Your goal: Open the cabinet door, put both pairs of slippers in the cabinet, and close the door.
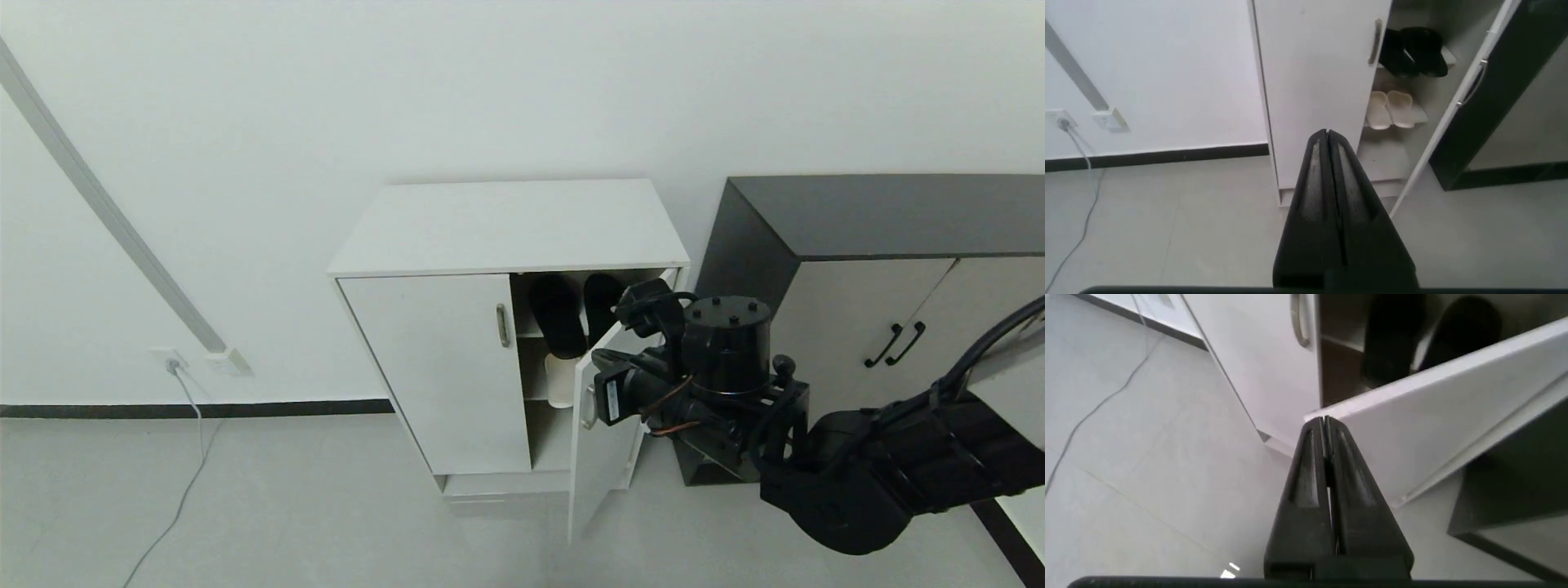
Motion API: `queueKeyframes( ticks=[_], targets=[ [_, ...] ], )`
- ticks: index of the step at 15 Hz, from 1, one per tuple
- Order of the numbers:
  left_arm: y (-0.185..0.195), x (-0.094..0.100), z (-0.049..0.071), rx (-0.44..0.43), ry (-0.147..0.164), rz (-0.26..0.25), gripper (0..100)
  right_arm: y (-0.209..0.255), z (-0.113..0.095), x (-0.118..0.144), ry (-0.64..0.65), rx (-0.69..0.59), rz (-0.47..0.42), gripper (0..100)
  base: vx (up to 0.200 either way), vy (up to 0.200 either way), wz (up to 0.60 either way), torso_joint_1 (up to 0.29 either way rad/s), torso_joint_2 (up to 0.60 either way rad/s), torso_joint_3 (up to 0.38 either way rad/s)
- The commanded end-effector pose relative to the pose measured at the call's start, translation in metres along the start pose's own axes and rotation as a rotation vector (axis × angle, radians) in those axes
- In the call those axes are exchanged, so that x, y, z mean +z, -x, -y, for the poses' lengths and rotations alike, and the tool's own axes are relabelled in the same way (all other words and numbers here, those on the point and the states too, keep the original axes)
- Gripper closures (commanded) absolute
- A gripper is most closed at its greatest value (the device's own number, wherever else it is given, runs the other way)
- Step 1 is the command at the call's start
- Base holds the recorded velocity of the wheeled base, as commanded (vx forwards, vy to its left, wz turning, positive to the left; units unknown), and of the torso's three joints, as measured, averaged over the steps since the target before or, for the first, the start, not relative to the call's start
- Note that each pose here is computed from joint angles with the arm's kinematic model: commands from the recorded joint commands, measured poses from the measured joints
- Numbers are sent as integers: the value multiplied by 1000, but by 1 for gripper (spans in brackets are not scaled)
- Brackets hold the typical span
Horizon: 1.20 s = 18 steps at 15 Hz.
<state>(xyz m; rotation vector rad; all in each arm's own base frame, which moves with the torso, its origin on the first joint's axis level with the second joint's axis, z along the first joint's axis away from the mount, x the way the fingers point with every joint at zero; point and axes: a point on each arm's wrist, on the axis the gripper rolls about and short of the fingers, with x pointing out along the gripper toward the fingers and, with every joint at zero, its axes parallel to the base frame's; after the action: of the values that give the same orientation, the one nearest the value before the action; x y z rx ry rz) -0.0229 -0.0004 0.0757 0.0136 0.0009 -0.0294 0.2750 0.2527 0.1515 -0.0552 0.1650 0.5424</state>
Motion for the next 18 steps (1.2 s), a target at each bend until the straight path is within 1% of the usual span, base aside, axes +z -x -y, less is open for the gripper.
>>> queueKeyframes(
  ticks=[1, 4, 6, 7, 10, 14, 18],
  targets=[
    [0, 0, 0, 0, 0, 0, 100, 10, 7, -2, 2, -20, -20, 100, 0, 0, 0, 0, 0, 0],
    [0, 0, 0, 0, 0, 0, 100, 26, 13, -22, 18, -42, -98, 100, 0, 0, 0, 0, 0, 0],
    [0, 0, 0, 0, 0, 0, 100, 36, 16, -36, 26, -61, -150, 100, 200, 0, 0, -5, 2, 2],
    [0, 0, 0, 0, 0, 0, 100, 41, 17, -41, 24, -60, -162, 100, 200, 0, 0, -12, -2, 7],
    [0, 0, 0, 0, 0, 0, 100, 49, 19, -53, 34, -60, -178, 100, 200, 0, 0, 7, -1, 4],
    [0, 0, 0, 0, 0, 0, 100, 43, 17, -64, 35, -55, -204, 100, 0, 0, 0, 0, 0, 0],
    [0, 0, 0, 0, 0, 0, 100, 20, 14, -71, 29, -55, -189, 100, 0, 0, 0, 0, 0, 0]
  ],
)
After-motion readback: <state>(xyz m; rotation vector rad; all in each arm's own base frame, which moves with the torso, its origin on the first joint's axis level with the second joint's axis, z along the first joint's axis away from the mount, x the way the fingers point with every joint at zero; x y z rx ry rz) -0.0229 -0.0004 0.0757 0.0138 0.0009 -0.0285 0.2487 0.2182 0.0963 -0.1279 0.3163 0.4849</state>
